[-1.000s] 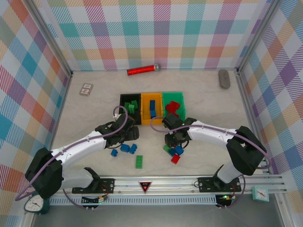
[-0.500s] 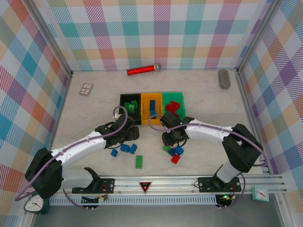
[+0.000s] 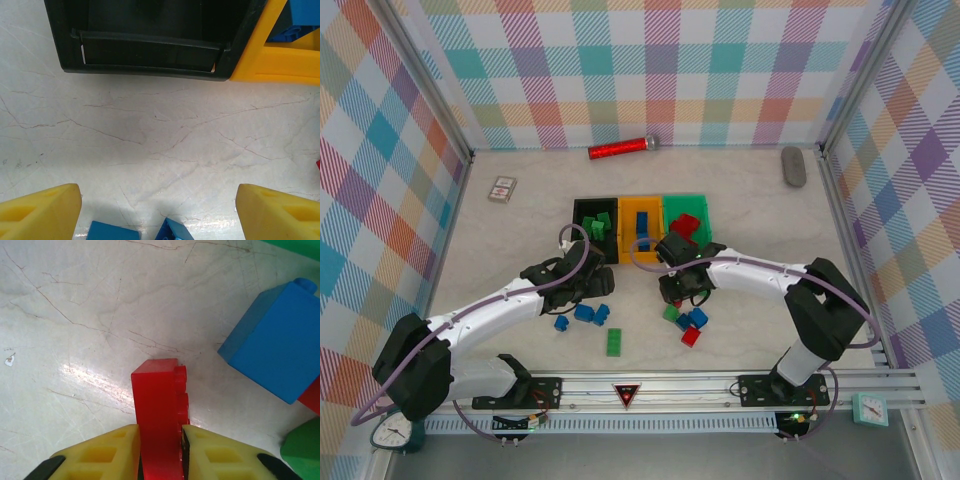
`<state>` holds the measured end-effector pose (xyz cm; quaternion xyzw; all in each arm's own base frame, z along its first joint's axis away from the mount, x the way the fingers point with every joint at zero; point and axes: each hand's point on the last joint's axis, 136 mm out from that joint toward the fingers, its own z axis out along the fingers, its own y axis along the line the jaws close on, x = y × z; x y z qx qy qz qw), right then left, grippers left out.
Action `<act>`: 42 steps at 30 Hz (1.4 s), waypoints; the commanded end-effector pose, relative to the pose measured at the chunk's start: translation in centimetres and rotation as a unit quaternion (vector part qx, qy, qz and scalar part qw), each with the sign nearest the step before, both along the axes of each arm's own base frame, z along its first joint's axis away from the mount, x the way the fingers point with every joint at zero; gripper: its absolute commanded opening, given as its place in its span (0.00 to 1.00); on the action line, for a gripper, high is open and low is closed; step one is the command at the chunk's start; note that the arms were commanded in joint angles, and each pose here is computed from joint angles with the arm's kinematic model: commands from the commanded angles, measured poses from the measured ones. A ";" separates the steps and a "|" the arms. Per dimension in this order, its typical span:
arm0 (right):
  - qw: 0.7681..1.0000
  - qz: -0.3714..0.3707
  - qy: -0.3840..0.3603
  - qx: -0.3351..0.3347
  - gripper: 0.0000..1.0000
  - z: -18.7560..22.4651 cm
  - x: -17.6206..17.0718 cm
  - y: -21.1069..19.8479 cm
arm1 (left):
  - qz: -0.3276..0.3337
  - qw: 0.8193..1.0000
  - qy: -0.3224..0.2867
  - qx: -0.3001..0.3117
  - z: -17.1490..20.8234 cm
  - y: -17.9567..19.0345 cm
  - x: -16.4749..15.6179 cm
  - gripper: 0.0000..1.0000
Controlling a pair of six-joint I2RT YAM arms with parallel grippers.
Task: Sort the legos into containers by color
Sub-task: Move the lego to the bottom-center of the table, then pick up the lego from the bottom-center of the table, then place the lego in the container.
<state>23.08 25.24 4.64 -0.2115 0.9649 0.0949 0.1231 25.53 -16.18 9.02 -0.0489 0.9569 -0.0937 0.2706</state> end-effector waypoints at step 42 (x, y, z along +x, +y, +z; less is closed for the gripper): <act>0.980 -0.155 -0.118 0.035 0.29 10.0 12.5 -5.7 | -0.008 0.998 0.015 -0.056 -0.5 -1.7 -0.3 0.80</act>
